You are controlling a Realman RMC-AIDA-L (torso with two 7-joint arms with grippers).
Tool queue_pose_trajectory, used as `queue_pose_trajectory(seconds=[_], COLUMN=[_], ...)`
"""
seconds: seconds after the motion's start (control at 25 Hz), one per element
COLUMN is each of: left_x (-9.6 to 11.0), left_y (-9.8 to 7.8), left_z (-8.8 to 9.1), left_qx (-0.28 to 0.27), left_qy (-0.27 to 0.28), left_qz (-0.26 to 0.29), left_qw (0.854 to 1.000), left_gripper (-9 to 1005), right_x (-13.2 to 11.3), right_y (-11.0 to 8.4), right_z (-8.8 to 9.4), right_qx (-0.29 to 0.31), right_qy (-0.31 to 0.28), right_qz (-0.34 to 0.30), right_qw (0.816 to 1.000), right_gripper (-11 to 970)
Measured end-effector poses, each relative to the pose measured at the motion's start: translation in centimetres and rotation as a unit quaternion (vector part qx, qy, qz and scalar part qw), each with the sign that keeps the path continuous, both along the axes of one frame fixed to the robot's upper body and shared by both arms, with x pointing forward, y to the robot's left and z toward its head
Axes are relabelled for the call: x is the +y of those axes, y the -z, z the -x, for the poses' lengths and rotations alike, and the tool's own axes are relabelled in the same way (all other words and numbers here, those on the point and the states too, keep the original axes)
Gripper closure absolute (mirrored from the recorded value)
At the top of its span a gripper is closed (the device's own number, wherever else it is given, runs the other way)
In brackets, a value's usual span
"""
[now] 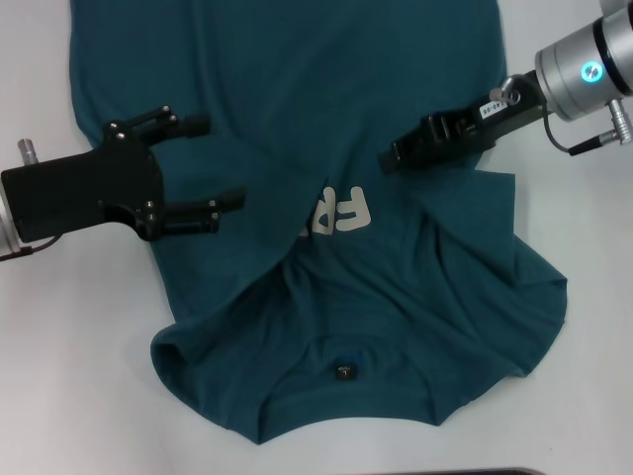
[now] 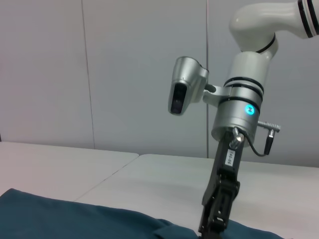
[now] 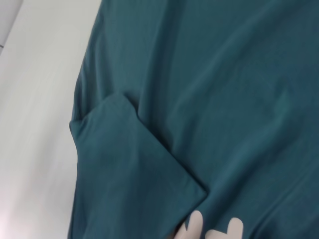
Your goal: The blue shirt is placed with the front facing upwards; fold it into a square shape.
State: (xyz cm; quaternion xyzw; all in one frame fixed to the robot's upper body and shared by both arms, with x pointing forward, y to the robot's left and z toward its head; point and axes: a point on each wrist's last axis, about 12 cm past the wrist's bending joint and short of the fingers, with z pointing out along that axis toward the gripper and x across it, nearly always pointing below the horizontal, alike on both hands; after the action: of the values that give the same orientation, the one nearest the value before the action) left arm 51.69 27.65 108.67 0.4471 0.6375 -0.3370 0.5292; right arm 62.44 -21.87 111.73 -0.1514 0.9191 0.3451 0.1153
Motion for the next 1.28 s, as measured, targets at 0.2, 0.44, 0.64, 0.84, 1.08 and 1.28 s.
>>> queue_pose_trajectory(seconds=[0.2, 0.44, 0.64, 0.84, 1.08, 1.28], left_x=[0.0, 0.0, 0.0, 0.0, -0.1, -0.1], left_y=[0.0, 0.0, 0.0, 0.0, 0.0, 0.0], left_z=[0.0, 0.0, 0.0, 0.0, 0.0, 0.0], left_qx=[-0.001, -0.001, -0.001, -0.002, -0.002, -0.002], left_qy=[0.0, 0.0, 0.0, 0.001, 0.001, 0.001], left_qz=[0.0, 0.0, 0.0, -0.001, 0.0, 0.0], left_qw=[1.0, 1.0, 1.0, 1.0, 1.0, 1.0], left_gripper=[91, 92, 92, 91, 91, 91], right_x=[-0.7, -1.9, -5.0, -7.2, -7.6, -7.6], right_y=[-1.5, -3.1, -3.1, -2.6, -1.7, -1.2], right_z=[-0.2, -0.4, 0.2, 1.2, 1.9, 2.0], right_qx=[-0.009, -0.027, -0.026, -0.014, 0.001, 0.004], right_qy=[0.001, -0.007, 0.008, 0.004, -0.006, -0.005], right_qz=[-0.03, -0.026, 0.002, 0.025, 0.051, 0.058], right_qw=[1.0, 0.999, 1.0, 1.0, 0.999, 0.998], right_gripper=[507, 343, 134, 57, 56, 64])
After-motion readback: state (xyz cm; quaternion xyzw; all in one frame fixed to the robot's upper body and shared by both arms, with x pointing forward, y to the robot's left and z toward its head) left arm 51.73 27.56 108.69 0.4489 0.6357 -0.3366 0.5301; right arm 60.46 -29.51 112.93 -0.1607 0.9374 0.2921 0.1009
